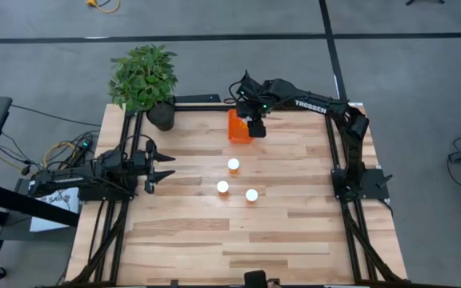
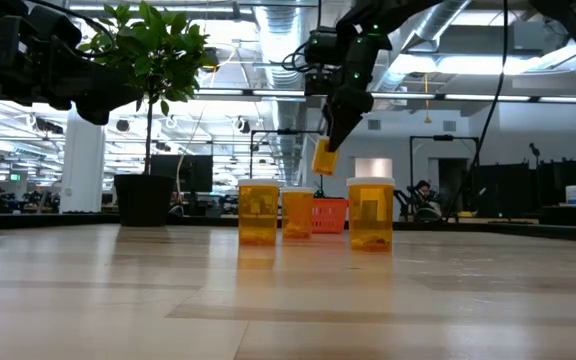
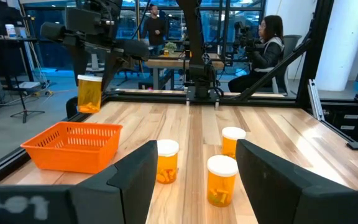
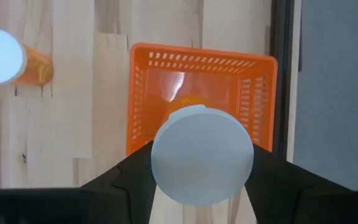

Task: Pick and place pill bottles into a basket
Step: Put the orange pill bottle into the orange basket

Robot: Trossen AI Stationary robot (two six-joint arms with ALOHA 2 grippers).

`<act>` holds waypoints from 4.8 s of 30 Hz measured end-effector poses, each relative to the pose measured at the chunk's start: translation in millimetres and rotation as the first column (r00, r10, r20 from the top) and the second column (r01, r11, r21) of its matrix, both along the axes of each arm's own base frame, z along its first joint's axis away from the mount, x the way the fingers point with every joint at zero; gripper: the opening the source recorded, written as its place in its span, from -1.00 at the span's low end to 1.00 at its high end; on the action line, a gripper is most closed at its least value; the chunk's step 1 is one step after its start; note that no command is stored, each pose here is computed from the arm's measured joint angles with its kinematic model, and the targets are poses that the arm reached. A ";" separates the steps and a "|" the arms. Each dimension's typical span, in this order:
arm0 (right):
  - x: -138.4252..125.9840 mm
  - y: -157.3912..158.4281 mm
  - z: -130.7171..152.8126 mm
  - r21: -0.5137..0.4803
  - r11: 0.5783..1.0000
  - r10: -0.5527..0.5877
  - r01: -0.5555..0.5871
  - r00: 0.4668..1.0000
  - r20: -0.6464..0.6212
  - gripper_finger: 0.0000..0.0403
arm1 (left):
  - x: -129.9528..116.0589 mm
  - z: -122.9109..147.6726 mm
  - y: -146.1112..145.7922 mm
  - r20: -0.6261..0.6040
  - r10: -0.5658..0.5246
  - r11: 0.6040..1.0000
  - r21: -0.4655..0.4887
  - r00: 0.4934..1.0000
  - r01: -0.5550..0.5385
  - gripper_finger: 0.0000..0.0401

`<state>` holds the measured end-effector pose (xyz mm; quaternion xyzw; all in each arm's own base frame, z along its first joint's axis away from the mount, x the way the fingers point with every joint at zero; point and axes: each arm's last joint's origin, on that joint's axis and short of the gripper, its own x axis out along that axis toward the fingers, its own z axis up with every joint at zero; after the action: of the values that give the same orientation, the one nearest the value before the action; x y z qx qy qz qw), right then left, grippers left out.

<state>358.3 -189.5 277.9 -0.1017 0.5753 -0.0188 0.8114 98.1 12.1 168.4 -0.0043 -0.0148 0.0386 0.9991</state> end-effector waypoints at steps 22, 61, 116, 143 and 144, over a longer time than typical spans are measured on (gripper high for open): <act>-9.5 -25.2 1.9 0.020 0.999 -0.040 0.039 0.997 0.066 0.01 | 0.0 -0.1 0.0 0.000 0.000 1.000 0.000 1.000 0.000 0.04; -5.7 -11.8 -35.5 0.073 0.997 -0.018 0.016 1.000 0.025 0.02 | 0.0 -0.1 0.0 0.000 0.000 1.000 0.000 1.000 0.000 0.04; 23.5 -11.1 -70.6 0.094 0.993 0.077 -0.066 0.990 -0.119 0.24 | 0.0 -0.5 0.7 -0.005 0.026 1.000 -0.001 1.000 -0.026 0.04; 29.7 84.1 -16.4 0.211 0.962 0.216 -0.175 0.958 -0.189 0.24 | 0.0 -0.5 0.8 -0.005 0.026 1.000 -0.001 1.000 -0.026 0.04; 26.7 88.6 -11.9 0.221 0.960 0.217 -0.175 0.958 -0.185 0.24 | 0.0 -0.5 0.7 -0.005 0.026 1.000 -0.001 1.000 -0.026 0.04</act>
<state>385.0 -100.9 266.0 -0.0769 0.6427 0.1313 0.7509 98.0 12.8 167.9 -0.0047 -0.0122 0.0515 0.9986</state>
